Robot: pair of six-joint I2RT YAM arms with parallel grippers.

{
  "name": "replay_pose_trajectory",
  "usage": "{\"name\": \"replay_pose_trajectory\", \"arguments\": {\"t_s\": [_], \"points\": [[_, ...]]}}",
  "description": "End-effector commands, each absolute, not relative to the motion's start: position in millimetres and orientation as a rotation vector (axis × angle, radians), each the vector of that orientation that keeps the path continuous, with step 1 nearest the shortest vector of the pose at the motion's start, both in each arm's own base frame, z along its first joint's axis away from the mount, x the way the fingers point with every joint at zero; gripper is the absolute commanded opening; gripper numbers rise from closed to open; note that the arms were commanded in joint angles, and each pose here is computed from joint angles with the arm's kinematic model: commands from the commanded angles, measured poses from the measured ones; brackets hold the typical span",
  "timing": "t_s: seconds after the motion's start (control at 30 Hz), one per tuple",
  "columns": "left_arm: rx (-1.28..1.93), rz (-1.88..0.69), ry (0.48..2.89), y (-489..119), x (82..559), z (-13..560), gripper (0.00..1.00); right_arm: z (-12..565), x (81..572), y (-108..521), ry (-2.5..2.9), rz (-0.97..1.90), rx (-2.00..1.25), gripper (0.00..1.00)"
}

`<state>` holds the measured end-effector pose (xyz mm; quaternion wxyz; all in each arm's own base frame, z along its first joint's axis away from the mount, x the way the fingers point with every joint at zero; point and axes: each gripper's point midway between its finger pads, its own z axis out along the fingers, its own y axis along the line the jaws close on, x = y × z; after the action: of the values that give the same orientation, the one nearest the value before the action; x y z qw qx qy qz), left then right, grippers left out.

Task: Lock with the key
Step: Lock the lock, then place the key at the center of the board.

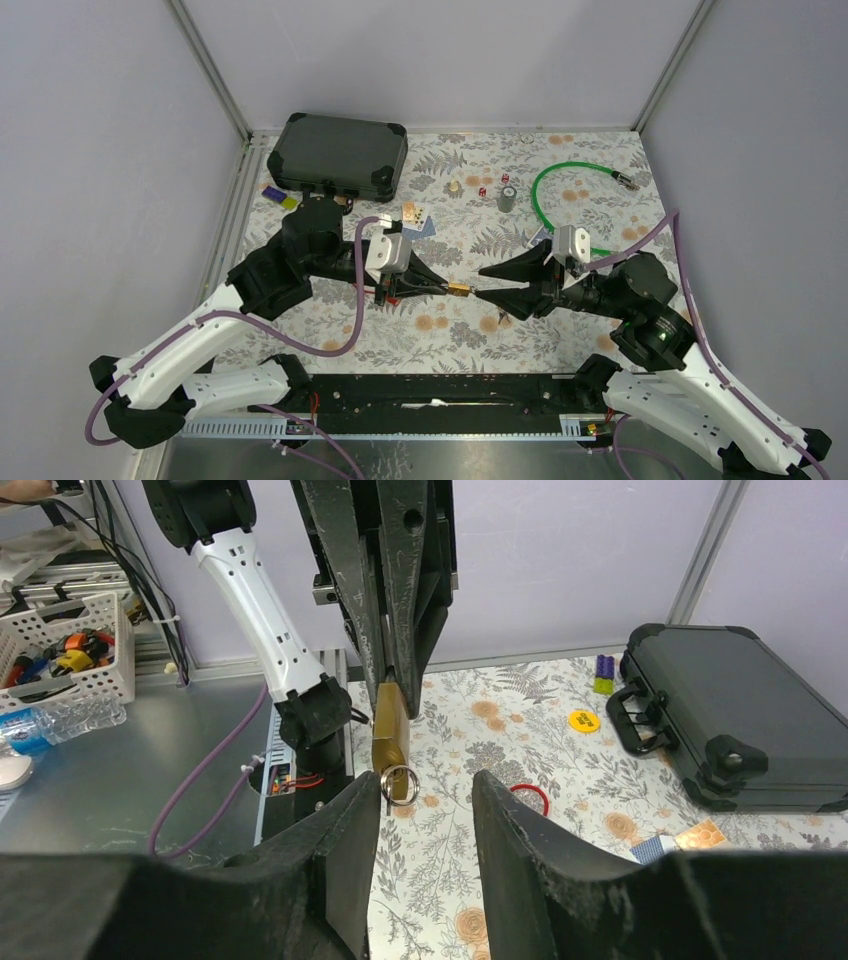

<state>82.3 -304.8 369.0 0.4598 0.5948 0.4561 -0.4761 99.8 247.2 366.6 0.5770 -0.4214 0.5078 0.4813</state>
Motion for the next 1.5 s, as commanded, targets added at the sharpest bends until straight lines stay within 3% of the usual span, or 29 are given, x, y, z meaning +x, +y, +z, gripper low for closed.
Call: {"name": "replay_pose_trajectory", "arguments": {"t_s": [0.0,0.27,0.63,1.2,1.47], "points": [[1.438,-1.174,0.981,-305.3,78.8,404.8,0.00,372.4,93.3,250.4,1.158,1.164,-1.016,0.46],[1.419,-1.159,0.984,-303.9,80.9,406.1,0.00,366.8,90.8,253.8,1.169,1.188,-1.041,0.38],[1.419,-1.142,0.993,-302.2,82.7,404.9,0.00,368.7,98.0,250.7,1.190,1.156,-0.996,0.00],[1.437,-1.083,1.062,-284.3,90.5,391.4,0.00,364.2,110.9,232.5,1.277,1.010,-0.956,0.00],[1.158,-0.944,1.356,-285.3,148.6,347.0,0.00,304.3,154.6,229.9,1.653,0.889,-0.770,0.00]]}}
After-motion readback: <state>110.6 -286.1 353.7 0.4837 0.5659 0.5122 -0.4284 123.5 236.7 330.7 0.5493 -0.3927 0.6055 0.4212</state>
